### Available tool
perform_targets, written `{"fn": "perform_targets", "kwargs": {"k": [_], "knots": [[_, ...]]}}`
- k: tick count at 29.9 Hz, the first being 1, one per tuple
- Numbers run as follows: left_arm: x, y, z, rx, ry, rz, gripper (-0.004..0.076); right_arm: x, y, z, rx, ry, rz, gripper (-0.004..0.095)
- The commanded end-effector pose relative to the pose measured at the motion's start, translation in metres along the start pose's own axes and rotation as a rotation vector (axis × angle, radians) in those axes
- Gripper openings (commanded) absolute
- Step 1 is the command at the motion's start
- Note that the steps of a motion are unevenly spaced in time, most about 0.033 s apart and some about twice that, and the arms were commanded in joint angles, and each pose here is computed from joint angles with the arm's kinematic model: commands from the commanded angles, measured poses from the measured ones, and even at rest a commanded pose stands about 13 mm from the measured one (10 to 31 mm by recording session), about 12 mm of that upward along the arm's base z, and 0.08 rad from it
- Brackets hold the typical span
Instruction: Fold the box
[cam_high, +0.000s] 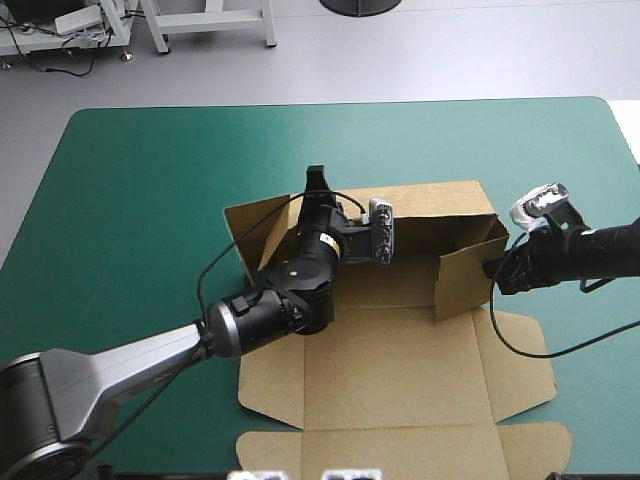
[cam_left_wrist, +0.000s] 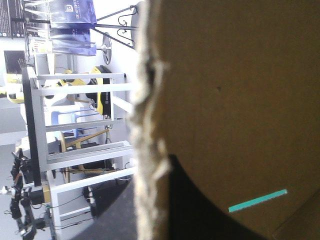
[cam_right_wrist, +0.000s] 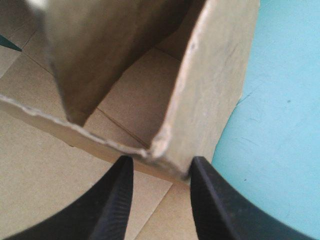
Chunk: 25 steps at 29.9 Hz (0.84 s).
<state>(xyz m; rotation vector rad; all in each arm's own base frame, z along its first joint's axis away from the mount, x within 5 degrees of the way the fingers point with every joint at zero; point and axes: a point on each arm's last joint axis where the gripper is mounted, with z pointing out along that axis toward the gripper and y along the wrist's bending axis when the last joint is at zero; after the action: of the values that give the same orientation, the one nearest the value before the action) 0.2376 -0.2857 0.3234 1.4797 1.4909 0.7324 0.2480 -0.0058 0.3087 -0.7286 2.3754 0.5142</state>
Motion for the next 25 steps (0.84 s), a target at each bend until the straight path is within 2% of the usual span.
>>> {"fn": "perform_targets", "kwargs": {"k": [1, 11, 18, 25], "knots": [[-0.006, 0.009, -0.004, -0.043, -0.026, -0.005, -0.0006, -0.013, 0.006, -0.011, 0.024, -0.096, -0.021, 0.036], [-0.007, -0.003, 0.008, -0.03, 0.02, 0.021, -0.0006, -0.016, -0.004, -0.009, 0.104, -0.125, -0.042, 0.036], [-0.008, -0.002, 0.007, -0.047, 0.018, 0.039, -0.0006, -0.016, -0.018, 0.013, 0.024, -0.124, 0.037, 0.036], [-0.011, -0.002, 0.006, -0.052, 0.003, 0.048, -0.0006, -0.025, -0.022, 0.019, -0.008, -0.232, -0.004, 0.036]]}}
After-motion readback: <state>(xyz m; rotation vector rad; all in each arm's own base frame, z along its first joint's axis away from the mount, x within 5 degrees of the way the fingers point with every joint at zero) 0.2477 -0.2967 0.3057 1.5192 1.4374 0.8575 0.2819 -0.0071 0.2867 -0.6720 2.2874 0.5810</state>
